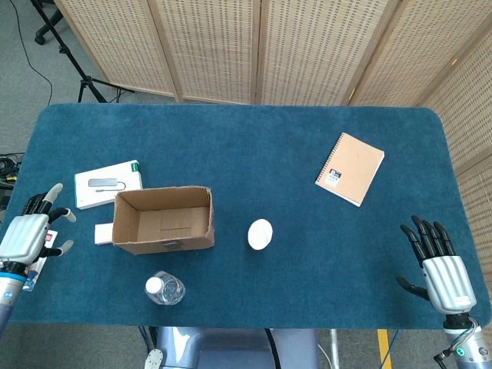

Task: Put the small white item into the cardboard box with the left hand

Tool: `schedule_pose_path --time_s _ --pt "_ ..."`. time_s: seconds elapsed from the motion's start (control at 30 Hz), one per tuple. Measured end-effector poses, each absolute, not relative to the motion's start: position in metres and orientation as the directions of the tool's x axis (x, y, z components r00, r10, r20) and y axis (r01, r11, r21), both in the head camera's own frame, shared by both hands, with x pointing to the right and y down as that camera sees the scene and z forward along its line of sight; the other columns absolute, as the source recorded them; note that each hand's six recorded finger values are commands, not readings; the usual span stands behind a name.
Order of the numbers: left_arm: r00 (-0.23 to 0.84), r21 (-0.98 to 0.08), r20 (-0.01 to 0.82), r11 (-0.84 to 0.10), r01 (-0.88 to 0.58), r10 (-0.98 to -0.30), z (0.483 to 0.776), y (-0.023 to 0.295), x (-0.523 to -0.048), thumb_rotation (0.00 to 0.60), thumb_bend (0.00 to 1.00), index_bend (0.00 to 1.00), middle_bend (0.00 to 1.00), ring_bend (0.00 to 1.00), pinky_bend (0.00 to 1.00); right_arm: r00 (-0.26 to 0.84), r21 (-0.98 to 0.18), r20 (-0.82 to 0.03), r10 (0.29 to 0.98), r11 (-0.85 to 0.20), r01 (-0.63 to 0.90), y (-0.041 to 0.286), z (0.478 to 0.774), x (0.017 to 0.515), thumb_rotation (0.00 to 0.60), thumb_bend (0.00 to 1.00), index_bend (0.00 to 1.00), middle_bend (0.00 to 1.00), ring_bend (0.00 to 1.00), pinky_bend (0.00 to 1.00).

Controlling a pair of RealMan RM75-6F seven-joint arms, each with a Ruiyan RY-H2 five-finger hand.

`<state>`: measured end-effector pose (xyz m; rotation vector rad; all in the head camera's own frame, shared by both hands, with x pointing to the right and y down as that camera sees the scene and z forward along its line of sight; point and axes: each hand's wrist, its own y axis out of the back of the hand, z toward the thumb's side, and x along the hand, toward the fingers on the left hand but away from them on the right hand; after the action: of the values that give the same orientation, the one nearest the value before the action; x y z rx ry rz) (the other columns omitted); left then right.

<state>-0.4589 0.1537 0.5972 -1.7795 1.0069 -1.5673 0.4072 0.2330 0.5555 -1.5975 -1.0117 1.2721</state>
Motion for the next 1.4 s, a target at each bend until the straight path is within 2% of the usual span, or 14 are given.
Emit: schedule_pose_path --time_s 0.33,0.47,0.6,0.77,1.4 --pt "-0.014 -0.781 0.615 -0.607 -0.147 -0.788 0.624 0.139 -0.456 0.6 0.24 0.44 0.0 0.0 0.0 0.16 -0.942 -0.304 0.939 -0.321 0.095 0.232 0.555 0.408 0.6 0.13 0.08 0.0 0.0 0.0" --pt "-0.01 -0.77 0.631 -0.625 -0.129 -0.776 0.631 0.141 -0.454 0.6 0.22 0.43 0.0 0.0 0.0 0.163 -0.944 -0.297 0.941 -0.315 0.1 0.232 0.554 0.408 0.6 0.13 0.08 0.0 0.0 0.0" --pt "-0.001 -0.759 0.646 -0.642 -0.106 -0.764 0.639 0.145 -0.448 0.6 0.21 0.37 0.0 0.0 0.0 0.169 -0.946 -0.287 0.943 -0.306 0.104 0.232 0.553 0.407 0.6 0.13 0.08 0.0 0.0 0.0" --pt "0.005 -0.743 0.665 -0.663 -0.092 -0.747 0.648 0.15 -0.442 0.6 0.21 0.33 0.0 0.0 0.0 0.172 -0.948 -0.278 0.945 -0.299 0.111 0.231 0.552 0.407 0.6 0.13 0.08 0.0 0.0 0.0" --pt "-0.015 -0.697 0.717 -0.716 -0.024 -0.697 0.684 0.163 -0.431 0.6 0.21 0.32 0.0 0.0 0.0 0.171 -0.95 -0.269 0.948 -0.291 0.117 0.231 0.55 0.409 0.6 0.13 0.08 0.0 0.0 0.0"
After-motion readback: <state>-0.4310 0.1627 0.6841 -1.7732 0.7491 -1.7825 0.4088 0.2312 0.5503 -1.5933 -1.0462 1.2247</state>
